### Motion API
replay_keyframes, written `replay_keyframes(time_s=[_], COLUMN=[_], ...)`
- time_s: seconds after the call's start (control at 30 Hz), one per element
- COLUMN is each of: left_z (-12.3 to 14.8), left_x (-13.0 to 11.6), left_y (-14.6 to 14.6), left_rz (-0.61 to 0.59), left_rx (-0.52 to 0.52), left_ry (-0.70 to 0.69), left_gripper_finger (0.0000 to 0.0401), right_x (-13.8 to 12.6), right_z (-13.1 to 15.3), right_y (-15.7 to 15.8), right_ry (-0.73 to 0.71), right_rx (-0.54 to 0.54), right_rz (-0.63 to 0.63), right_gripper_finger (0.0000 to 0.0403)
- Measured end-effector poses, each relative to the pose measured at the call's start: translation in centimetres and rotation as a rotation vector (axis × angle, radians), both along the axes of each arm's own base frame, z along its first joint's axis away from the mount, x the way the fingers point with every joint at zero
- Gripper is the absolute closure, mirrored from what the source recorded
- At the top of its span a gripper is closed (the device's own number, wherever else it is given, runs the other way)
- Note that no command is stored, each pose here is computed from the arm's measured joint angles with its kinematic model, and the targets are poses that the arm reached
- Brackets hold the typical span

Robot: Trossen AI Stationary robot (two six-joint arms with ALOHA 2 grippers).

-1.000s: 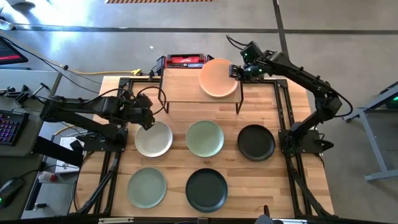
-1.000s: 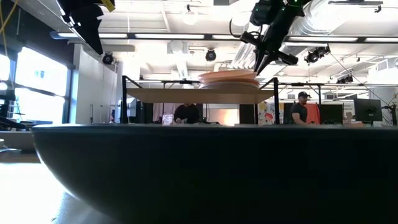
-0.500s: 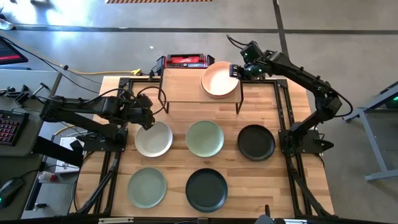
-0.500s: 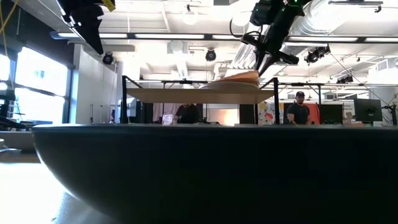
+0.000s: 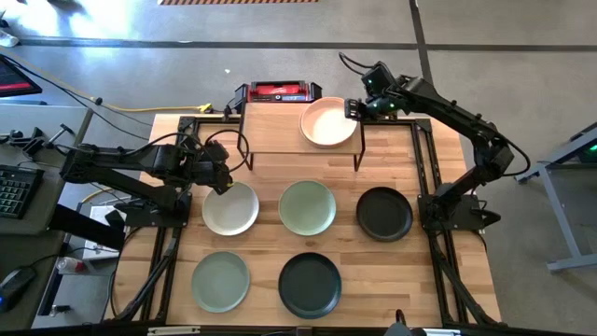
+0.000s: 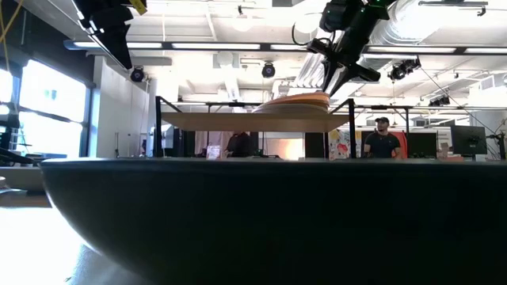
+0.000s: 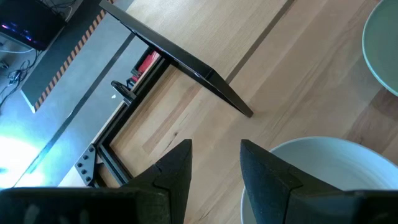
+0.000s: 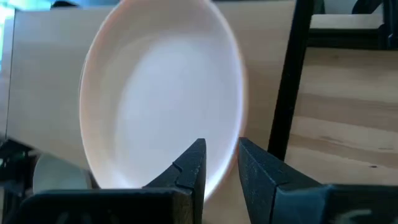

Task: Place and stack plates onto a shelf
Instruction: Stack the light orange plate on top of the orange plate on the shelf

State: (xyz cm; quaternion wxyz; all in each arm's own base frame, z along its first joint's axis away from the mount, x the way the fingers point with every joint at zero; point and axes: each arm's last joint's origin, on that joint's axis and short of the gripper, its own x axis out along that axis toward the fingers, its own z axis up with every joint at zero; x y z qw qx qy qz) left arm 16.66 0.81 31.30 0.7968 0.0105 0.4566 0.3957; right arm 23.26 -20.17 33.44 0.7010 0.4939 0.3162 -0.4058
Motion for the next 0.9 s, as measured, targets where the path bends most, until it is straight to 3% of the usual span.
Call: replay_keyframes(time_s=[0.57, 0.9], left_z=[0.0, 0.0], left_x=[0.0, 0.1], left_y=[0.0, 0.0], left_rz=[0.041, 0.057], left_rx=[-0.013, -0.019], left_ry=[-0.041, -0.060], left_gripper_finger=[0.0275, 0.0275], right_x=[0.7, 0.9], right_z=[-0.2, -0.2], right_y=[1.4, 1.6], right_ry=[0.025, 0.060], right_rx=[0.007, -0.030], right_rz=[0.162, 0.150], right_gripper_finger=[0.0331, 0.0331])
